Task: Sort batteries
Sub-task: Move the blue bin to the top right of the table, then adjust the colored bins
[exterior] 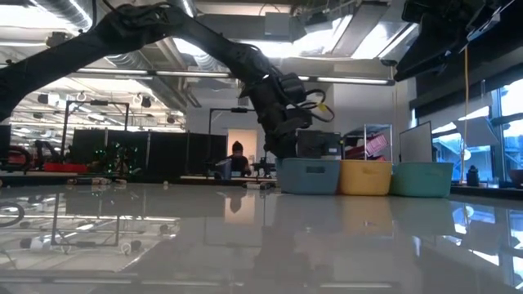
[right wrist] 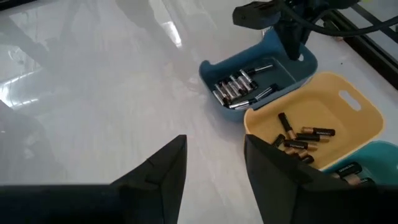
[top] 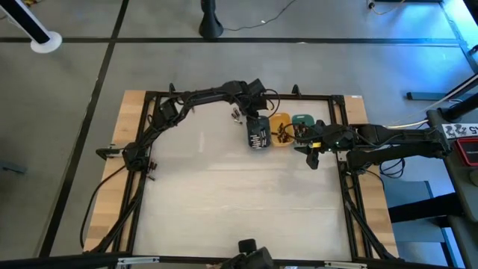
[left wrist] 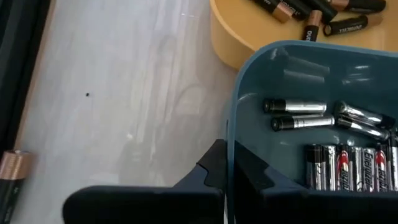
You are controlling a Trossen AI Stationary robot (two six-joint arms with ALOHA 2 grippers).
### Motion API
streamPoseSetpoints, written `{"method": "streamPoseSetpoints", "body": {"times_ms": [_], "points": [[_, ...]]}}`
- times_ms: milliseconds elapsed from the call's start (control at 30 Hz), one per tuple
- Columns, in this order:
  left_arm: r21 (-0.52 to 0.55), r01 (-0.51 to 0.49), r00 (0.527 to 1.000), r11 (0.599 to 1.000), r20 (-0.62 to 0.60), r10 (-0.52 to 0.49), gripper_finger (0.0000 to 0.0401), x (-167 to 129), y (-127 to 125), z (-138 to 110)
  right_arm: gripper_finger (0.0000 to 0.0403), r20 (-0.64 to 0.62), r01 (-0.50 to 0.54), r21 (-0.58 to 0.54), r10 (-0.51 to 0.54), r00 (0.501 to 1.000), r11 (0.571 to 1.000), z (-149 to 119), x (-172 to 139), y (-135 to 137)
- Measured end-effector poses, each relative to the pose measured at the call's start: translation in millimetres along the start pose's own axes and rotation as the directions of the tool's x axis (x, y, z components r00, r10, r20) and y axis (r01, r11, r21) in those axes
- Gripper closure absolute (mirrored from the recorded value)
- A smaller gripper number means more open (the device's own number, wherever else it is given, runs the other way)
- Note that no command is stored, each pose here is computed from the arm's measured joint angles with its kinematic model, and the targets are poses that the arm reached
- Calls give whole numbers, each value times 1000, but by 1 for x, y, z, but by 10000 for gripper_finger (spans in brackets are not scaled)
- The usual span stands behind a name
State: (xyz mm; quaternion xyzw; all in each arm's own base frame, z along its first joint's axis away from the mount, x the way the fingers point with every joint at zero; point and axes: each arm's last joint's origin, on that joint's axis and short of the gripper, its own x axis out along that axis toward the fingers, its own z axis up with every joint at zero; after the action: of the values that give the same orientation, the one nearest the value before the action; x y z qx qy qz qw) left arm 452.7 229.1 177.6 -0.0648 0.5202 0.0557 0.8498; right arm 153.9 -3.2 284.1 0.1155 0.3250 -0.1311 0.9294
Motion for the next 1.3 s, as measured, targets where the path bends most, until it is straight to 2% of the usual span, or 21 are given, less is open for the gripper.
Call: {"method": "streamPoseSetpoints", "body": {"times_ms": [433, 767, 967, 1167, 1300], "points": [[-53, 8, 1000, 999, 8, -7, 392, -2, 1, 0, 240, -38, 51, 31, -50, 998, 998, -4, 0, -3], [-81, -5, 1000, 997, 0, 5, 310, -4, 3, 0, 240, -48, 45, 32, -44, 998, 998, -5, 0, -3], [-64, -13, 999, 998, -53, 10, 268, -16, 2, 0, 240, -50, 39, 32, -38, 998, 999, -5, 0, -2], [-1, -10, 998, 1000, -65, 9, 245, -39, -2, 10, 240, -51, 39, 32, -38, 998, 999, -5, 0, -2], [14, 12, 992, 1000, -129, -10, 242, -55, -8, 10, 240, -50, 44, 32, -42, 998, 999, -5, 0, -3]]}}
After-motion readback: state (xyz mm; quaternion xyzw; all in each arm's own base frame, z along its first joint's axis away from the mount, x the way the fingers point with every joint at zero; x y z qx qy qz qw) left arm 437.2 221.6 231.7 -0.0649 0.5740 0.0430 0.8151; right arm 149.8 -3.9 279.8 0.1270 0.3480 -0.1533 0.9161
